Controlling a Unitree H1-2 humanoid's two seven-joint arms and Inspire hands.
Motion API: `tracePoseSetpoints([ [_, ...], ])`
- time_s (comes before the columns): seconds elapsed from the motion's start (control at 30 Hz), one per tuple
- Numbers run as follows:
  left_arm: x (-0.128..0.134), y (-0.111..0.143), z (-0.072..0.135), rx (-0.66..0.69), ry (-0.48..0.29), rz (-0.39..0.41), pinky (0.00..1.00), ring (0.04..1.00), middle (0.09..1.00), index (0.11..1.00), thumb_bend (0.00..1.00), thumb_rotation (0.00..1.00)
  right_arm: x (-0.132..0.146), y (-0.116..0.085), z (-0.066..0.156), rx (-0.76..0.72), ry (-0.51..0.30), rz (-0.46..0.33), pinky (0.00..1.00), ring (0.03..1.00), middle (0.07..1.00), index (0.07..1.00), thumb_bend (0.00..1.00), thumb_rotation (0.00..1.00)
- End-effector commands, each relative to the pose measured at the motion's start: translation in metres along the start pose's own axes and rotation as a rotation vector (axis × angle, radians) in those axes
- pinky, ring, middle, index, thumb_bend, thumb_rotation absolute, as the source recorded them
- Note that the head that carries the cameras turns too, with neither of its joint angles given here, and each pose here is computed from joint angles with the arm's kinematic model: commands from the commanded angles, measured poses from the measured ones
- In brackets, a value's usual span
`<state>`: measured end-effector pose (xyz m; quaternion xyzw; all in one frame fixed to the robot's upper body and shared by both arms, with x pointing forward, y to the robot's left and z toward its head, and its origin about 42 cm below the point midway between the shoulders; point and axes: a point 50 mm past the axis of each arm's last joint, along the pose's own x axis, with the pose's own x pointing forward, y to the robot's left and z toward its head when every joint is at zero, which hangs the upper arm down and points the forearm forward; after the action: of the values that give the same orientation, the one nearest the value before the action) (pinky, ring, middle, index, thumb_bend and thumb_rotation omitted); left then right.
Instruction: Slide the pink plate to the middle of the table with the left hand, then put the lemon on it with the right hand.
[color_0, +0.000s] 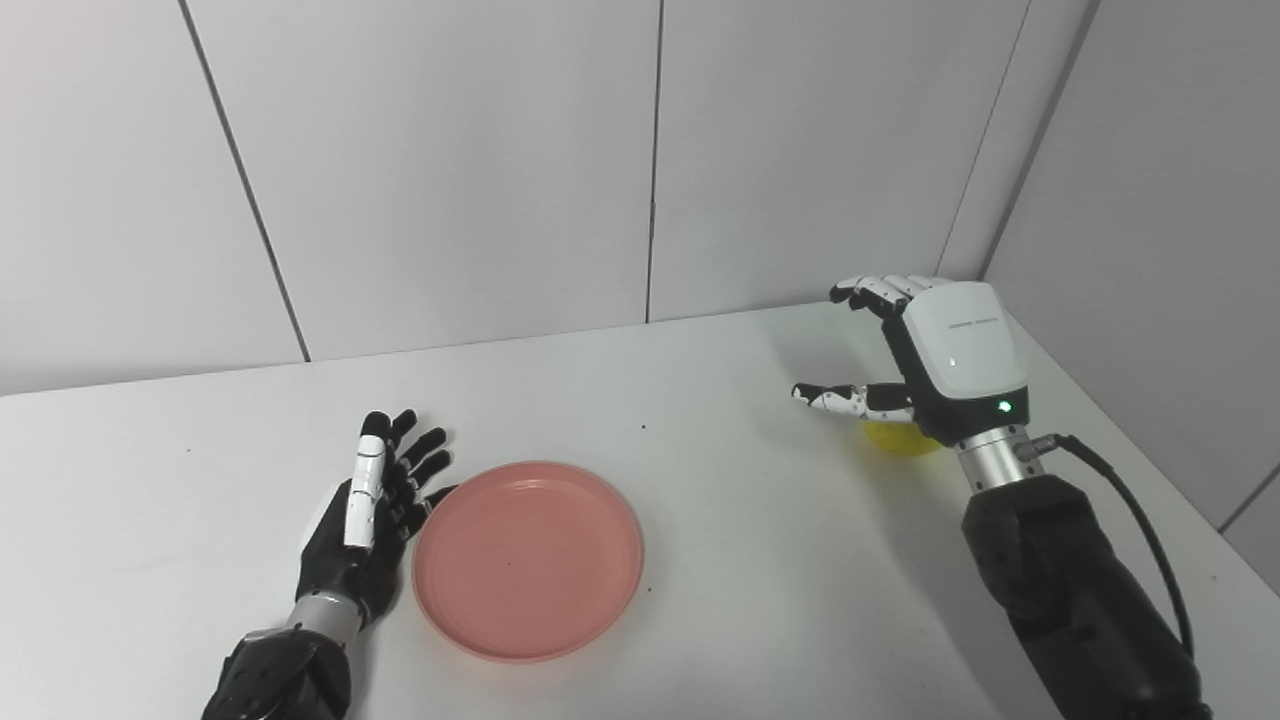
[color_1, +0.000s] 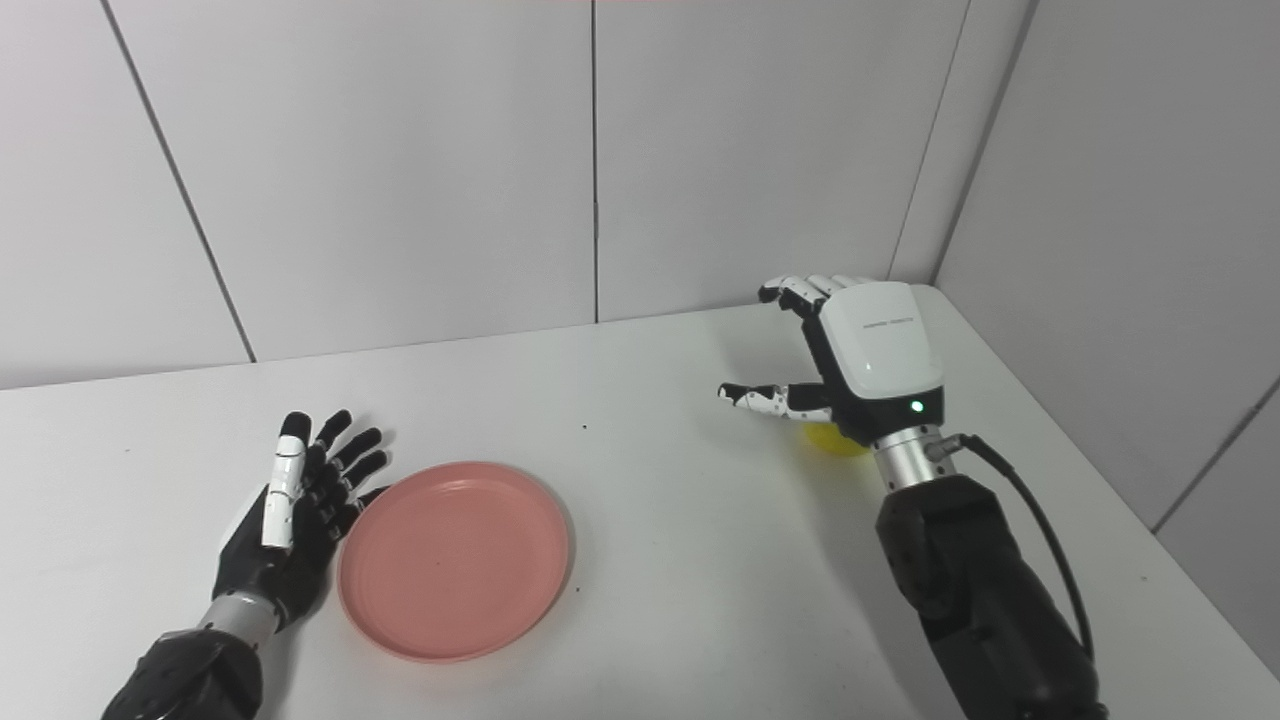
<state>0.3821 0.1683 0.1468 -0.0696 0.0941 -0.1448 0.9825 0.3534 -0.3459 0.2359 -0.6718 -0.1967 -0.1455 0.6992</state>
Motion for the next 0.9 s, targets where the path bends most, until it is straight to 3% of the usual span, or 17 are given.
tracePoseSetpoints([
  [0.0,-0.006,0.005,-0.031,-0.008,0.153,0.028,0.98,0.923,0.911,0.969,0.66,1.00,0.016,-0.015,-0.011,-0.045,0.007,-0.070,0.51,0.543,0.590,0.619,0.93,0.63],
  [0.23,-0.007,0.007,-0.033,-0.004,0.157,0.031,0.97,0.923,0.917,0.972,0.66,1.00,0.015,0.000,-0.031,-0.093,0.062,-0.020,0.50,0.528,0.572,0.612,0.93,0.63],
  [0.37,-0.009,0.006,-0.034,-0.006,0.160,0.026,0.98,0.926,0.923,0.971,0.67,1.00,0.014,0.009,-0.042,-0.114,0.098,0.010,0.44,0.481,0.547,0.623,0.93,0.63],
  [0.5,-0.009,0.004,-0.035,-0.008,0.160,0.025,0.98,0.917,0.915,0.970,0.67,1.00,0.013,0.017,-0.049,-0.119,0.146,0.047,0.57,0.549,0.572,0.642,0.92,0.66],
  [0.6,-0.009,0.004,-0.036,-0.003,0.163,0.023,0.98,0.919,0.912,0.972,0.67,1.00,0.013,0.025,-0.054,-0.103,0.175,0.063,0.58,0.551,0.573,0.644,0.92,0.65],
  [0.73,-0.009,0.003,-0.036,-0.002,0.163,0.022,0.99,0.922,0.910,0.974,0.67,1.00,0.010,0.033,-0.058,-0.070,0.203,0.080,0.54,0.541,0.563,0.638,0.93,0.63],
  [0.77,-0.009,0.003,-0.036,-0.003,0.164,0.023,0.99,0.919,0.909,0.975,0.67,1.00,0.009,0.035,-0.058,-0.065,0.206,0.083,0.47,0.498,0.545,0.637,0.92,0.61],
  [0.87,-0.010,0.003,-0.037,-0.006,0.166,0.023,0.99,0.917,0.910,0.974,0.67,1.00,0.006,0.039,-0.059,-0.062,0.218,0.102,0.40,0.457,0.531,0.635,0.92,0.62],
])
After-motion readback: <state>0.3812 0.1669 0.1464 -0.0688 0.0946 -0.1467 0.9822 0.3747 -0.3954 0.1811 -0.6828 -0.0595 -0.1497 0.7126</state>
